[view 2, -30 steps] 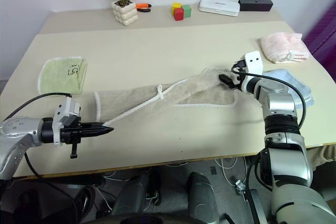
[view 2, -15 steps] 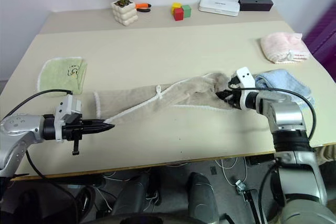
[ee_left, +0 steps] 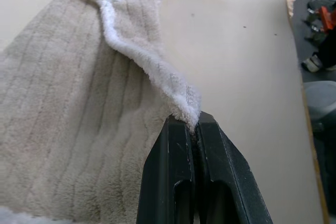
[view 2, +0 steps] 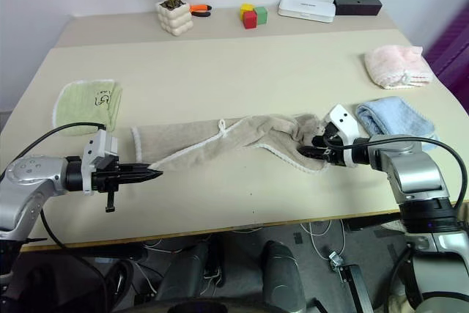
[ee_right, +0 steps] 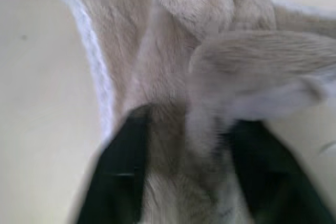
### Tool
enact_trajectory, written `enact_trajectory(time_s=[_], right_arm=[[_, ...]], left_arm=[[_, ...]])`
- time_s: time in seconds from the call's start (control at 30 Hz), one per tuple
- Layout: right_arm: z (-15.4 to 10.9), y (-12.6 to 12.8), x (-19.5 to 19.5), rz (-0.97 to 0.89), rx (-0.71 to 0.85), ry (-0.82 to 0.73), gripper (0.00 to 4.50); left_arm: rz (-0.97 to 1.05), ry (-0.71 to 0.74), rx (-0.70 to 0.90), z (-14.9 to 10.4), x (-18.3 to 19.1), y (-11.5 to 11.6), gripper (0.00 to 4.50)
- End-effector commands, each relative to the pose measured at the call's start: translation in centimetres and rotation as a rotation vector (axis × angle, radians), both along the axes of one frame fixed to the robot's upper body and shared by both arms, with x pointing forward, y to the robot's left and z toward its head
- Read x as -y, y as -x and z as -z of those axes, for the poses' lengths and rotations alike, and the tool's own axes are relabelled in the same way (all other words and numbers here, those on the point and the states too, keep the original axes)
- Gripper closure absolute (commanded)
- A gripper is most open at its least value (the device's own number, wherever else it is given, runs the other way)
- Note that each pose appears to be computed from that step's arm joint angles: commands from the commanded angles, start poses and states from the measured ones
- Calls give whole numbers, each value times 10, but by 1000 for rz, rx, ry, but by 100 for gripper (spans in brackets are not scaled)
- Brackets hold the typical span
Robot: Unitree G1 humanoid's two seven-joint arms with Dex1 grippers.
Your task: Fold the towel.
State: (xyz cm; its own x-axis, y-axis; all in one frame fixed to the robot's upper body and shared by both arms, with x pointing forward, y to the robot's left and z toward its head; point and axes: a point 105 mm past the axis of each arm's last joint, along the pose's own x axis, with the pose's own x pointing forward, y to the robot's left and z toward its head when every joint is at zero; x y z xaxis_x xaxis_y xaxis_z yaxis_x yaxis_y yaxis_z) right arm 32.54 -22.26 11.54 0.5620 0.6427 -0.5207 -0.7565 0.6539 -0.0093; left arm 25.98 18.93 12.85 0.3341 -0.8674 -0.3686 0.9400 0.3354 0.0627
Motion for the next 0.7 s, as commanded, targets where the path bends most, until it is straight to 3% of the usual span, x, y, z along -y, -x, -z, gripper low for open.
enact_trajectory(time_s=[0.03,0.07,0.1,0.37,0.47,0.7], right_arm=[[-14,8,17,-4,15,57,59],[-17,10,21,-16,17,71,9],[-21,11,23,-23,27,81,3],[-75,2,28,-8,194,-13,3],[-99,-29,37,135,329,-108,3],[-78,-81,37,355,319,-111,3]], left_arm=[[26,-6,26,-6,2,0,450],[27,-6,27,-6,2,0,450],[27,-5,26,-6,2,0,450],[32,-2,32,-3,5,-1,450],[34,-2,34,-2,5,-2,450],[39,-4,44,-3,7,-2,450]])
